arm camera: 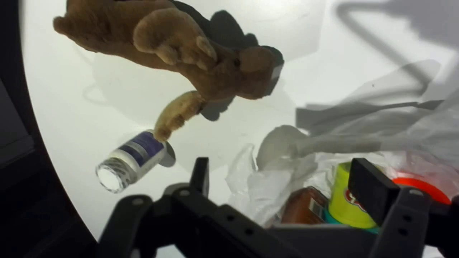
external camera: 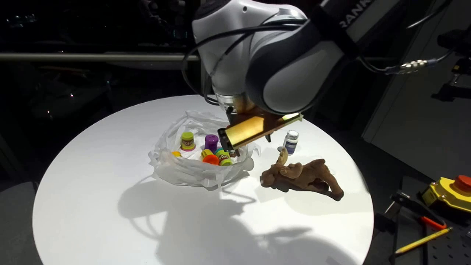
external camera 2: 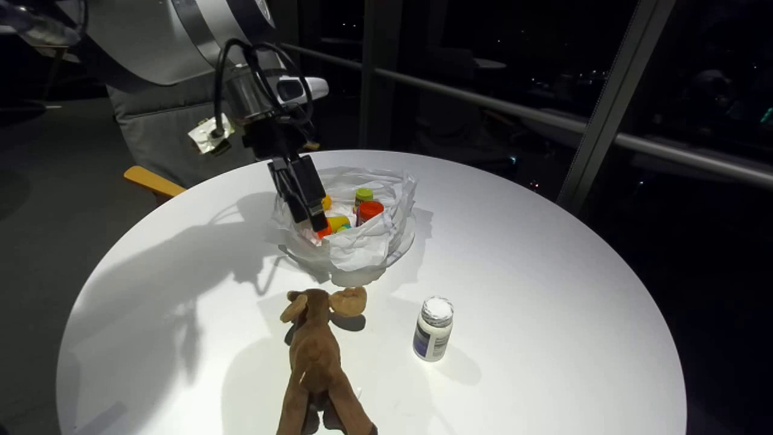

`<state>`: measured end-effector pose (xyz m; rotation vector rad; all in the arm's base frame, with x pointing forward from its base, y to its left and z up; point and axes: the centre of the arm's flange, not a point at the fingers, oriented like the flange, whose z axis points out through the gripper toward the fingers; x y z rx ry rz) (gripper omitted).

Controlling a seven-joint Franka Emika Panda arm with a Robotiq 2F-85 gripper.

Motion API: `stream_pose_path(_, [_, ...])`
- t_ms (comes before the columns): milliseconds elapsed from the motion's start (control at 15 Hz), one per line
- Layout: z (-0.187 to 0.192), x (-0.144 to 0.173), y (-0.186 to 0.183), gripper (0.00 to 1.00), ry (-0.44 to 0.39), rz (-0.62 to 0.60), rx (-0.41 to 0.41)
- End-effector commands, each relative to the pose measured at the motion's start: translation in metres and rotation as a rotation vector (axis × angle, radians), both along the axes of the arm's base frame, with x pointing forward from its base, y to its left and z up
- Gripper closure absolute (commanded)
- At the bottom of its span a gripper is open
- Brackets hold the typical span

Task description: Pick up all the objects on the table and put them on the plastic

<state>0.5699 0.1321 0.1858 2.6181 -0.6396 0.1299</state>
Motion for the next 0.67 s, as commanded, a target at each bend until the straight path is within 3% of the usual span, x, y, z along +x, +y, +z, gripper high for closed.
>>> stream_pose_path(0, [0.015,-0.082,-0.027,0.00,-0.089,-0.035,0.027])
stream_pose_path(267, [0.011,-0.141,-0.041,0.00,-0.120,0.016,0.082])
stream_pose_path(533, [0.011,-0.202,-0.044,0.00,-0.131,-0.040,0.106])
stream_pose_path(600, [-0.010,-0.161,-0.041,0.00,-0.088,-0.021,0.064])
